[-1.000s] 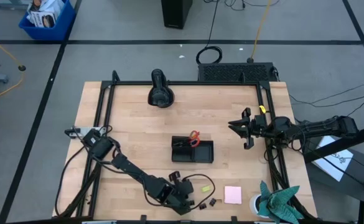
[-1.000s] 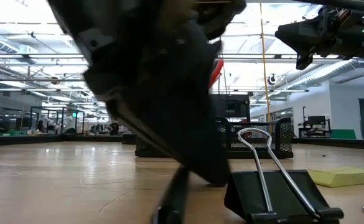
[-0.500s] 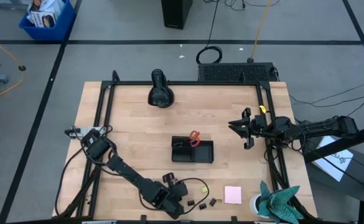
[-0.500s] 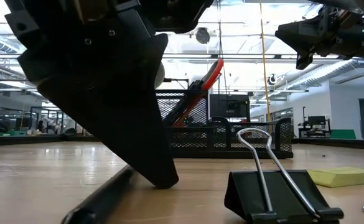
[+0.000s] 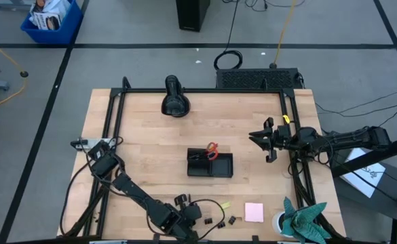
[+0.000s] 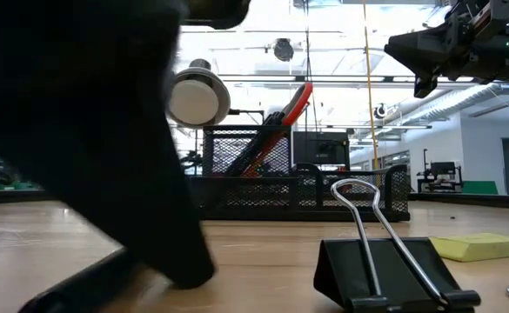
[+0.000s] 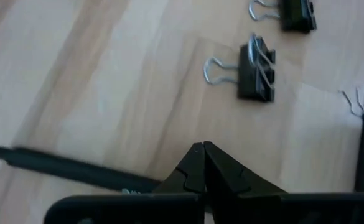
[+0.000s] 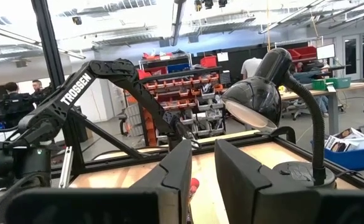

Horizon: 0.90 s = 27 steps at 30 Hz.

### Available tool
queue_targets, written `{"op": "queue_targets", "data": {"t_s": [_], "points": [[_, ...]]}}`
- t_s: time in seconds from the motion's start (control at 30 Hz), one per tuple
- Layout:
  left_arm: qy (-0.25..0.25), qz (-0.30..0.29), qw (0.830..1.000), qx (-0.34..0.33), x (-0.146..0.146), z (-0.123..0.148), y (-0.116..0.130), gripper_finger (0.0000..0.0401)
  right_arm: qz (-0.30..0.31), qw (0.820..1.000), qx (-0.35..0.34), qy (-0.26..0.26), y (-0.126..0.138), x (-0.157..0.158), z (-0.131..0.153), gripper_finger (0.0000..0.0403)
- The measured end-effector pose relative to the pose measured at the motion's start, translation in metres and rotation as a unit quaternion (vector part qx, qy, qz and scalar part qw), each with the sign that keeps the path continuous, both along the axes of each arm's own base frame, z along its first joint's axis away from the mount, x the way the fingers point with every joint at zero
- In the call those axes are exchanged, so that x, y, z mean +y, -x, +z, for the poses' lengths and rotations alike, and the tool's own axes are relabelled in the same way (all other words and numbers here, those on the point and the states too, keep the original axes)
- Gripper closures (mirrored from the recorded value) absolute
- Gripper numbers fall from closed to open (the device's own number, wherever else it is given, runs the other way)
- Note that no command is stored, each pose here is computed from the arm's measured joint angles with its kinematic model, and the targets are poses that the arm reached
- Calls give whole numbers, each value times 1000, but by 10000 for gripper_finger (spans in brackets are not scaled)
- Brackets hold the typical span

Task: Pick and place office supplies into organizer
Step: Put the pen into the desk organizer

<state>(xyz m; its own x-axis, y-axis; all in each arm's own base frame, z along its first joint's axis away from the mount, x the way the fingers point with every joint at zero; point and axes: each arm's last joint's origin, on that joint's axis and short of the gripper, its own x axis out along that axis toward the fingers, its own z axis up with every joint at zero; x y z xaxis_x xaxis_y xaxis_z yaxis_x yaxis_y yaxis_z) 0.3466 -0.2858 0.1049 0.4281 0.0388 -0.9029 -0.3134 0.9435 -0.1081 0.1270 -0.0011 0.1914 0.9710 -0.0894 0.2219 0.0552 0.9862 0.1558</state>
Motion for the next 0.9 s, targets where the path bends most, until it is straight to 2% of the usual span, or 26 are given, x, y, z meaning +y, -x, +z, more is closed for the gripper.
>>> {"op": "queue_targets", "data": {"t_s": [0.4,0.57,0.9], "points": [[-20,11,999,38,-9,1,21,385,-4,1000,0,8,0,0,0,339],[-9,28,997,66,-8,3,26,385,-4,1000,0,8,0,0,0,339],[-36,10,997,70,-11,3,33,384,-4,1000,0,8,0,0,0,339]]}}
